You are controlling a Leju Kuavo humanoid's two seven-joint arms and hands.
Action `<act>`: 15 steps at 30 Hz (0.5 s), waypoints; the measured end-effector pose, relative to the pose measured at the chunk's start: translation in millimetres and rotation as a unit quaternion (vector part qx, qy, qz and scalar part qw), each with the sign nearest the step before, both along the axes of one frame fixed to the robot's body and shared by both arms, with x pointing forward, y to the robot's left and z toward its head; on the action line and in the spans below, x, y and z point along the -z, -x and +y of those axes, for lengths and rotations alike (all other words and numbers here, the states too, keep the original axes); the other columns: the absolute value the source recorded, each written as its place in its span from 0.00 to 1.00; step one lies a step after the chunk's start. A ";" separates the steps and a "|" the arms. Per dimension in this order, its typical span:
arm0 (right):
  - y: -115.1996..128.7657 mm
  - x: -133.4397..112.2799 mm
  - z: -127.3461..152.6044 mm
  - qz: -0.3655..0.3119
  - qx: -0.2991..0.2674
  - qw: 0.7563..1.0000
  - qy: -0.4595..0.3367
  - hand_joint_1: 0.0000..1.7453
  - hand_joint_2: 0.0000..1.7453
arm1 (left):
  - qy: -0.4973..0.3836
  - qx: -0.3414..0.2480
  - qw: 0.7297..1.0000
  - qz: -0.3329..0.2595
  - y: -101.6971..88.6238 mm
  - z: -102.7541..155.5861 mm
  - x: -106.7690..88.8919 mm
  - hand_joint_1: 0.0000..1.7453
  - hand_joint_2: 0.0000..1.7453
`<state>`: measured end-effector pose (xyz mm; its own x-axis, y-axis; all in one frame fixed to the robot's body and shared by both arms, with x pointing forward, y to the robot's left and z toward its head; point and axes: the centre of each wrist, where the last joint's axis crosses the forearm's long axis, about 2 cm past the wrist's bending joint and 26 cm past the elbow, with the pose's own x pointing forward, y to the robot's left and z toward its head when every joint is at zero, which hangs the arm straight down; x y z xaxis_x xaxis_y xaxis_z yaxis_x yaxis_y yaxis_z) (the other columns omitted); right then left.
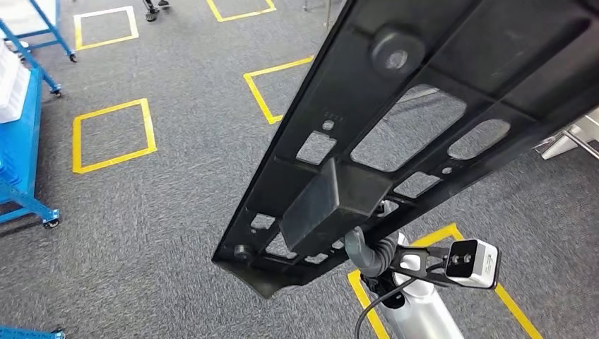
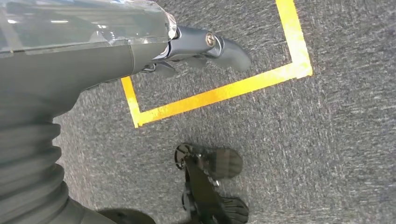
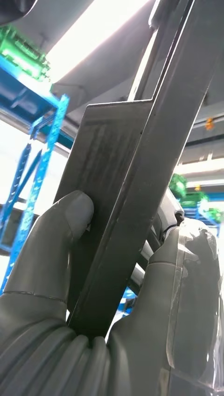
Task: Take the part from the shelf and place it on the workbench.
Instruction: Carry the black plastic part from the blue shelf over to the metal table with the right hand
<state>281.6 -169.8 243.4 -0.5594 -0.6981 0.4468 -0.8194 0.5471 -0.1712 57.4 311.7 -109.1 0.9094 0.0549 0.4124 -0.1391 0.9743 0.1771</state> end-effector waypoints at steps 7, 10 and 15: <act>-0.7 3.2 -0.4 0.007 -0.006 1.000 0.000 1.00 1.00 | 0.000 -0.006 1.000 0.002 6.6 -1.0 0.9 0.00 1.00; -1.7 1.5 -0.5 0.005 -0.011 1.000 -0.001 1.00 1.00 | -0.004 -0.018 1.000 -0.002 7.0 -0.2 0.9 0.00 1.00; -5.8 -4.4 -3.0 -0.005 -0.006 1.000 -0.003 1.00 1.00 | -0.008 -0.025 1.000 -0.002 4.9 1.9 0.5 0.00 1.00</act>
<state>287.4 -172.9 247.9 -0.5548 -0.7076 0.4377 -0.8246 0.5375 -0.1764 52.5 313.6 -109.6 0.9037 0.0942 0.4177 -0.1890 0.9631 0.1915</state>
